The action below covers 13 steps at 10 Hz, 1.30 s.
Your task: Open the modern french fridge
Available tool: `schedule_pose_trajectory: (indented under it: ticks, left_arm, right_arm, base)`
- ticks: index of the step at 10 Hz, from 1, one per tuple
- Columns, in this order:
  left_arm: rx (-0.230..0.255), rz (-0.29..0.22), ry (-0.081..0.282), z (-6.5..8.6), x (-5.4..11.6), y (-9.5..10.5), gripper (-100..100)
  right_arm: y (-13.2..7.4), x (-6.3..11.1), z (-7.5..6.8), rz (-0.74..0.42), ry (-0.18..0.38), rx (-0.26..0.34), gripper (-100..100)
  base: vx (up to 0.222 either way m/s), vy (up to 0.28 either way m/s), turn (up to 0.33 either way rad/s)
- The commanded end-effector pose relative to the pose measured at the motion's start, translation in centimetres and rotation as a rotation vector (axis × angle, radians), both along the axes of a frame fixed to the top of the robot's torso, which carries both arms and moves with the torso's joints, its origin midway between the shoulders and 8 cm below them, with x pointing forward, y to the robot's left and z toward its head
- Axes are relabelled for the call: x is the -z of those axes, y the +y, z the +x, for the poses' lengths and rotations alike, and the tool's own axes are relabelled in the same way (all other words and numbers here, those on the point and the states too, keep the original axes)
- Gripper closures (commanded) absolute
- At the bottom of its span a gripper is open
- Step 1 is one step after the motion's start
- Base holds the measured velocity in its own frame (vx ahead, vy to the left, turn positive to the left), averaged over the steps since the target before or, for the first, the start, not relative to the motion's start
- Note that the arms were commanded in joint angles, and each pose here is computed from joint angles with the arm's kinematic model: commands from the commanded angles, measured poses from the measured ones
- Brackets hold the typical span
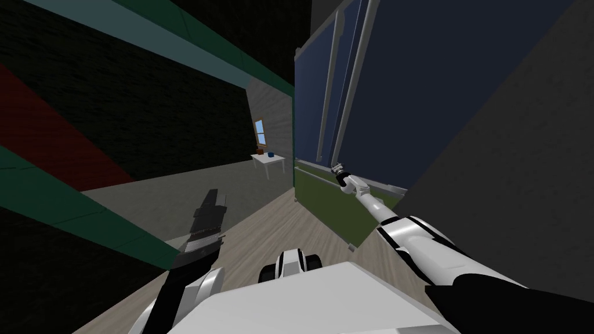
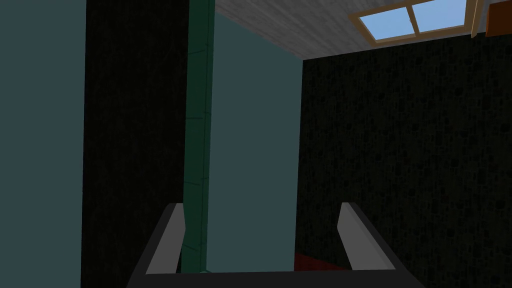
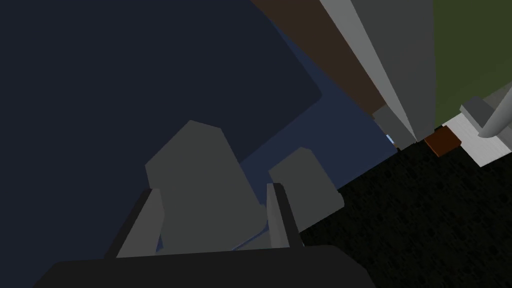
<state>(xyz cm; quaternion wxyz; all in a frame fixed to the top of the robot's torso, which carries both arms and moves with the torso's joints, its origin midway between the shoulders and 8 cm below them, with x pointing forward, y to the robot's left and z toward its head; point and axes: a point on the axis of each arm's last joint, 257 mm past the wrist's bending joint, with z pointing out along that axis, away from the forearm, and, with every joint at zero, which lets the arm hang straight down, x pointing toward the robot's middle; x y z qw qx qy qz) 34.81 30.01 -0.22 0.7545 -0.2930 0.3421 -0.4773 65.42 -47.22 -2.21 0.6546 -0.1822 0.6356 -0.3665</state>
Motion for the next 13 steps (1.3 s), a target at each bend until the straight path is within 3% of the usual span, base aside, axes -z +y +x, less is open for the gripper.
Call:
schedule_pose_trajectory:
  ticks: [1,6,7,9,10,11,12,13]
  left_arm:
    - [0.0,0.0,0.0,0.0,0.0,0.0,0]
    - [0.0,0.0,0.0,0.0,0.0,0.0,0]
    - [0.0,0.0,0.0,0.0,0.0,0.0,0]
    - [0.0,0.0,0.0,0.0,0.0,0.0,0]
    - [0.0,0.0,0.0,0.0,0.0,0.0,0]
    - [0.0,0.0,0.0,0.0,0.0,0.0,0]
    - [0.0,0.0,0.0,0.0,0.0,0.0,0]
    - [0.0,0.0,0.0,0.0,0.0,0.0,0]
  right_arm:
    - [2.7,0.2,0.6,0.002,0.003,-0.076,100]
    - [8.4,0.2,1.1,0.004,0.007,-0.237,100]
    - [8.4,0.2,1.1,0.004,0.007,-0.237,100]
    - [10.6,0.3,1.0,0.006,0.012,-0.302,100]
    - [9.3,0.6,0.9,0.004,0.015,-0.27,100]
    - [12.2,0.6,0.7,0.004,0.014,-0.349,100]
    - [12.2,0.6,0.7,0.004,0.014,-0.349,100]
    - [13.6,0.5,0.5,0.004,0.013,-0.386,100]
  base:
    - [-0.189,-0.086,0.088]
    - [-0.191,-0.067,0.063]
    - [-0.16,-0.047,0.037]
    - [-0.141,-0.051,0.048]
    - [-0.078,-0.03,0.011]
    - [-0.13,-0.112,0.032]
    - [-0.149,-0.125,0.058]
    - [-0.143,-0.132,0.062]
